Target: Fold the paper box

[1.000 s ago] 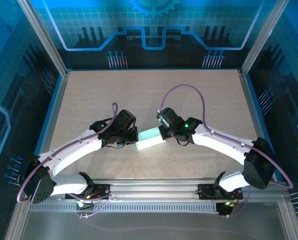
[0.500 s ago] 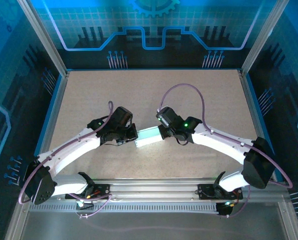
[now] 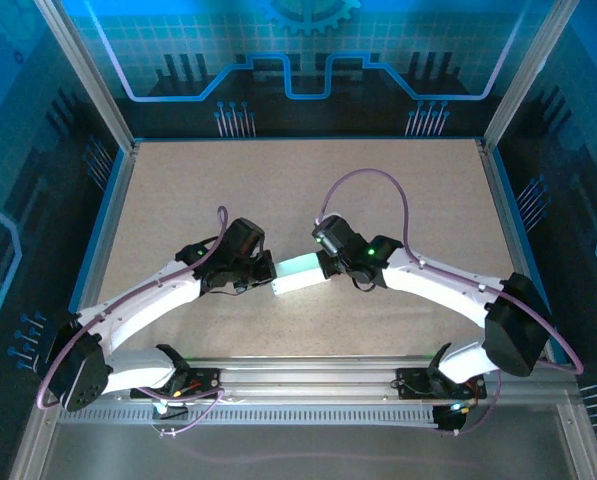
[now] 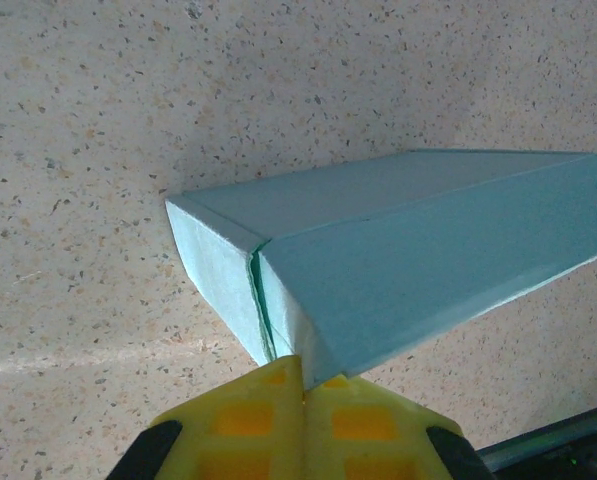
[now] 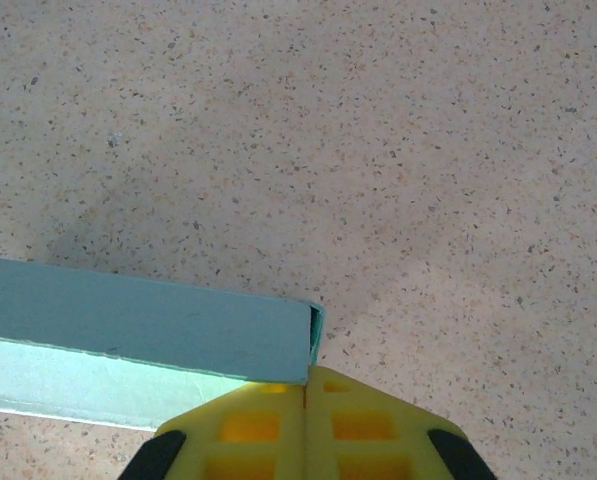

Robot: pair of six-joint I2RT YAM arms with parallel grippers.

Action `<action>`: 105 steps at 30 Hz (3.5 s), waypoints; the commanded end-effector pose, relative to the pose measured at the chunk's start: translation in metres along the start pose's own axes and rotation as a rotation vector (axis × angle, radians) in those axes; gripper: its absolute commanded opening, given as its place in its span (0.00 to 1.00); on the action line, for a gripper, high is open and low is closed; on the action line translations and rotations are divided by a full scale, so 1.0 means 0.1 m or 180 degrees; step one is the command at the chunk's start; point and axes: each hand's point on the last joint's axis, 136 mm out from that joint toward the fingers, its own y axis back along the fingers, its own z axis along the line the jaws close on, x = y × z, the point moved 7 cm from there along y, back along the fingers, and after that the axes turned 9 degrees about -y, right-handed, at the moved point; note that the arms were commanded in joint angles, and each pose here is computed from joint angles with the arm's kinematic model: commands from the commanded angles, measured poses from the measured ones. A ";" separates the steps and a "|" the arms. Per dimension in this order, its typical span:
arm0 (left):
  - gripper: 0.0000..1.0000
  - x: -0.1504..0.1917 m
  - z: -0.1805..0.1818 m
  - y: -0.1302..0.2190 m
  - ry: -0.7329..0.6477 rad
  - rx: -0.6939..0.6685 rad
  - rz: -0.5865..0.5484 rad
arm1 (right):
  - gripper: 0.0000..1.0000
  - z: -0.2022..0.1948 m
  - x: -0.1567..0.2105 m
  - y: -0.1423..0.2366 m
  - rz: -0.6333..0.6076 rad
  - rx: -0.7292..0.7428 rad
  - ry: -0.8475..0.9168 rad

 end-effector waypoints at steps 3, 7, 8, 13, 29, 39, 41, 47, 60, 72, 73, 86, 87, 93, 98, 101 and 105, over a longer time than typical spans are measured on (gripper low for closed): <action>0.00 0.18 0.18 -0.21 -0.0011 -0.0129 0.0317 | 0.00 0.03 0.20 -0.15 0.0065 -0.0029 0.0009; 0.00 0.23 0.24 -0.27 0.0008 -0.0173 0.0345 | 0.00 0.02 0.27 -0.21 0.0029 -0.0080 0.0015; 0.00 0.24 0.25 -0.29 0.0008 -0.0184 0.0363 | 0.00 0.03 0.28 -0.21 0.0033 -0.0096 0.0025; 0.04 0.22 0.21 -0.28 -0.0038 -0.0130 0.0353 | 0.00 0.04 0.26 -0.19 0.0010 -0.0125 0.0037; 0.71 0.00 -0.01 0.14 0.0390 0.0483 -0.0180 | 0.00 0.03 0.25 -0.23 0.0040 0.0009 0.0037; 0.71 -0.14 0.13 0.03 0.1033 0.0721 -0.0281 | 0.00 0.02 0.24 -0.22 0.0042 0.0019 0.0041; 0.67 -0.13 0.15 -0.02 0.1078 0.0727 -0.0210 | 0.00 0.02 0.23 -0.22 0.0042 0.0026 0.0040; 0.54 -0.02 0.25 -0.17 0.1157 0.0599 -0.0041 | 0.00 0.03 0.22 -0.22 0.0049 0.0026 0.0040; 0.33 0.14 0.44 -0.40 0.1190 0.0401 0.0143 | 0.49 0.07 0.07 -0.01 -0.0174 -0.0246 0.0041; 0.28 0.16 0.47 -0.44 0.1074 0.0345 0.0198 | 0.78 -0.18 -0.18 -0.05 0.0233 -0.1057 -0.0823; 0.28 0.16 0.47 -0.45 0.1068 0.0343 0.0203 | 0.78 -0.20 -0.19 -0.09 0.0312 -0.1083 -0.0891; 0.24 0.18 0.47 -0.48 0.1033 0.0351 0.0262 | 0.30 -0.38 -0.04 -0.57 0.0986 -0.1283 -0.1607; 0.24 0.18 0.47 -0.48 0.1029 0.0356 0.0252 | 0.27 -0.39 -0.03 -0.58 0.0992 -0.1275 -0.1624; 0.29 0.13 0.43 -0.47 0.1013 0.0402 0.0197 | 0.30 -0.40 -0.07 -0.50 0.0880 -0.1305 -0.1629; 0.26 0.14 0.44 -0.49 0.1013 0.0373 0.0229 | 0.55 -0.42 -0.29 -0.39 0.0577 -0.1455 -0.1637; 0.24 0.13 0.45 -0.49 0.1022 0.0364 0.0223 | 0.56 -0.45 -0.36 -0.42 0.0556 -0.1546 -0.1718; 0.24 0.12 0.44 -0.48 0.1017 0.0377 0.0217 | 0.49 -0.46 -0.36 -0.54 0.0672 -0.1487 -0.1723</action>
